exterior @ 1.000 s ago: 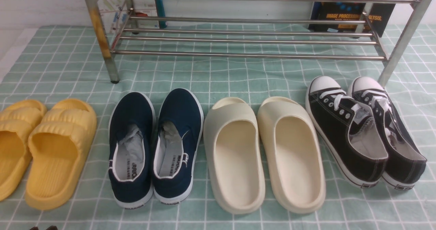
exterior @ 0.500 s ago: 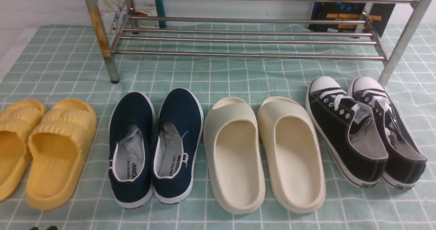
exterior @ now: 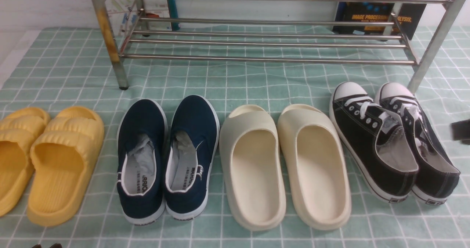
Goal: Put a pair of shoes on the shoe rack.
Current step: Use the right arm to grab the shoe closest to it, then use the right arm to put a shoe into the shoe rack
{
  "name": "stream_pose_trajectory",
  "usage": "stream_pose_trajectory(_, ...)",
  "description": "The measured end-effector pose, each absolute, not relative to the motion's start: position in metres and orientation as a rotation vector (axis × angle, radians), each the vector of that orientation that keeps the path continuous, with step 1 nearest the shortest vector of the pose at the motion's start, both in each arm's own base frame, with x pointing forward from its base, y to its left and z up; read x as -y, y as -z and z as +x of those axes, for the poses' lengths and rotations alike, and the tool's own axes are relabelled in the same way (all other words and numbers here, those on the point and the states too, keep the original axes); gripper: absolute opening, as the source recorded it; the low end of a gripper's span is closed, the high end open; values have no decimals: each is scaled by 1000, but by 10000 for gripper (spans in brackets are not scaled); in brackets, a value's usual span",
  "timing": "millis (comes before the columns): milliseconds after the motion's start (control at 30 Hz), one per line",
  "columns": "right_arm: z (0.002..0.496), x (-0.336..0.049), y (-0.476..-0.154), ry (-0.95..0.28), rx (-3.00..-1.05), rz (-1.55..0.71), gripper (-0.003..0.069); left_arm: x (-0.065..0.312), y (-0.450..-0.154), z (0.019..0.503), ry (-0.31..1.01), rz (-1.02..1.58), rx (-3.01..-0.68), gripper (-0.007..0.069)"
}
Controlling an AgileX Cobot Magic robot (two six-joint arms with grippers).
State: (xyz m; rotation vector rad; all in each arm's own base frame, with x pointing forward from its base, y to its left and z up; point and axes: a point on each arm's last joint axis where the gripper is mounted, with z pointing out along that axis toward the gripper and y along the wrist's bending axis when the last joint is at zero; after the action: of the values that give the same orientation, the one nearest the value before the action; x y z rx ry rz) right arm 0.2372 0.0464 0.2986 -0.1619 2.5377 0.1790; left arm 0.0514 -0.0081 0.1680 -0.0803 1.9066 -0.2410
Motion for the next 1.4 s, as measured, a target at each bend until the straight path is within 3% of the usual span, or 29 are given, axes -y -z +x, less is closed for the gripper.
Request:
stream_pose_trajectory(67,258,-64,-287,-205,-2591,-263,195,8,-168,51,241,-80,-1907,239)
stream_pose_trajectory(100,260,-65,-286,-205,-2596,-271,195,8,-168,51,241,-80,-1907,239)
stream_pose_trajectory(133,277,-75,-272,-202,-2643,-317,284,8,-168,51,241,-80,-1907,239)
stream_pose_trajectory(200,287,-79,-266,-198,-2664,-335,344,8,-168,51,241,-80,-1907,239)
stream_pose_trajectory(233,302,-84,-249,-192,-2718,-351,416,8,-168,51,241,-80,-1907,239)
stream_pose_trajectory(300,314,-88,-232,-180,-2766,-360,469,8,-168,51,241,-80,-1907,239)
stream_pose_trajectory(367,320,-89,-219,-170,-2803,-368,476,8,-168,51,241,-80,-1907,239)
stream_pose_trajectory(467,330,-91,-186,-151,-2896,-381,384,8,-168,51,241,-80,-1907,239)
stream_pose_trajectory(533,331,-93,-183,-172,-2908,-365,258,8,-168,51,241,-80,-1907,239)
stream_pose_trajectory(567,331,-93,-183,-175,-2908,-363,244,8,-168,51,241,-80,-1907,239)
stream_pose_trajectory(600,330,-95,-187,-200,-2904,-346,107,8,-168,51,241,-80,-1907,239)
stream_pose_trajectory(667,328,-94,-194,-205,-2889,-346,31,8,-168,51,241,-80,-1907,239)
stream_pose_trajectory(1000,334,-101,-278,-314,-2720,-323,25,8,-168,51,241,-80,-1907,239)
stream_pose_trajectory(1167,368,-109,-284,-312,-2641,-316,25,8,-168,51,241,-80,-1907,239)
stream_pose_trajectory(1400,431,-125,-268,-310,-2604,-303,26,8,-168,51,241,-80,-1907,239)
